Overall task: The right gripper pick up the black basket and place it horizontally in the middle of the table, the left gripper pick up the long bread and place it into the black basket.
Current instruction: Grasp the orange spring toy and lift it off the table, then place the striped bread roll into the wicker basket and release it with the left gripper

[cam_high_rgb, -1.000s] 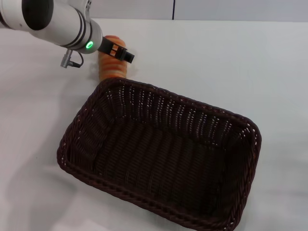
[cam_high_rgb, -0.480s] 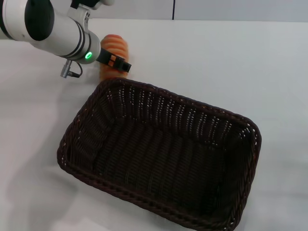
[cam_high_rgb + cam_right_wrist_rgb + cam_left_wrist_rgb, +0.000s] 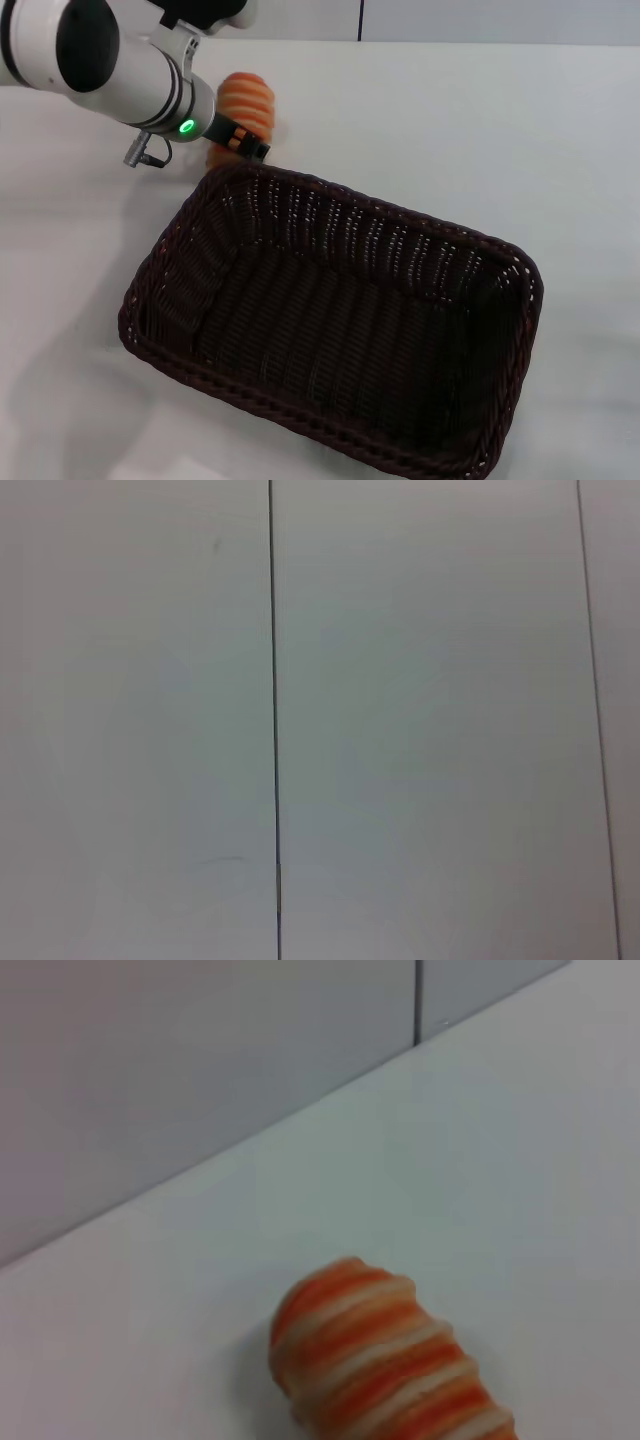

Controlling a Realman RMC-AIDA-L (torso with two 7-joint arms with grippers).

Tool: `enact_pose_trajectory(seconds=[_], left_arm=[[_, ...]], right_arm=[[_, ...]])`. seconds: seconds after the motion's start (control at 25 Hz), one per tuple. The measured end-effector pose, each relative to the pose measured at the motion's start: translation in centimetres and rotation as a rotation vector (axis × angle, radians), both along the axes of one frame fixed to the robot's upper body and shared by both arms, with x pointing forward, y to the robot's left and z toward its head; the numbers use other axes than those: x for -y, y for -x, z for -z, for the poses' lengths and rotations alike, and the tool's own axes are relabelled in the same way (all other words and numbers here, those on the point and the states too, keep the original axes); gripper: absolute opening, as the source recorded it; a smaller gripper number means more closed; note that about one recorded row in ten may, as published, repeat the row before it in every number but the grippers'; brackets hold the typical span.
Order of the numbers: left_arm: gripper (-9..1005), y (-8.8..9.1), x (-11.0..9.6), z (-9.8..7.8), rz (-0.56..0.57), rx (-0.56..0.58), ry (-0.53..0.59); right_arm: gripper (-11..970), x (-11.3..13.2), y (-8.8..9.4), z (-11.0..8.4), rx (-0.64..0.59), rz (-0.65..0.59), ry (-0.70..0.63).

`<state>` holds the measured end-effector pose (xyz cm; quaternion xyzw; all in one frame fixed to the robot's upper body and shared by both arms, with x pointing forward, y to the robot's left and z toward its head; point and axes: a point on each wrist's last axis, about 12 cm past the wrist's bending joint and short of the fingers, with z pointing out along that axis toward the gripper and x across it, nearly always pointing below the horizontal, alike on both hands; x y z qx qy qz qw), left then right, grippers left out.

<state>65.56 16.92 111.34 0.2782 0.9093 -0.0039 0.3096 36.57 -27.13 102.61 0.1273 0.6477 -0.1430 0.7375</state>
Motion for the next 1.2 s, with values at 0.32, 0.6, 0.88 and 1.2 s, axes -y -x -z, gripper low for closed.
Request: enact_pose_trajectory(seconds=[0.32,0.6,0.88,1.2], left_arm=[[555,2.2,-0.4,-4.8,0.054,0.197,0.1],[466,5.3,-2.0,-8.9,0.094,0.262,0.114],[405,11.7,-5.2,-13.5,0.191,0.279,0.234],[359,14.8,-6.3,-11.9,0.353,0.113,0.209]], right_arm=[[825,-0.1,0.2,-0.1,0.01,-0.004,0.008],[825,-0.3,0.2,-0.1,0.014,-0.016,0.009],[824,-0.2,-0.1,-0.2,0.021,-0.017,0.011],[824,-0.2,-0.5,-0.4,0.032,-0.021,0.013]])
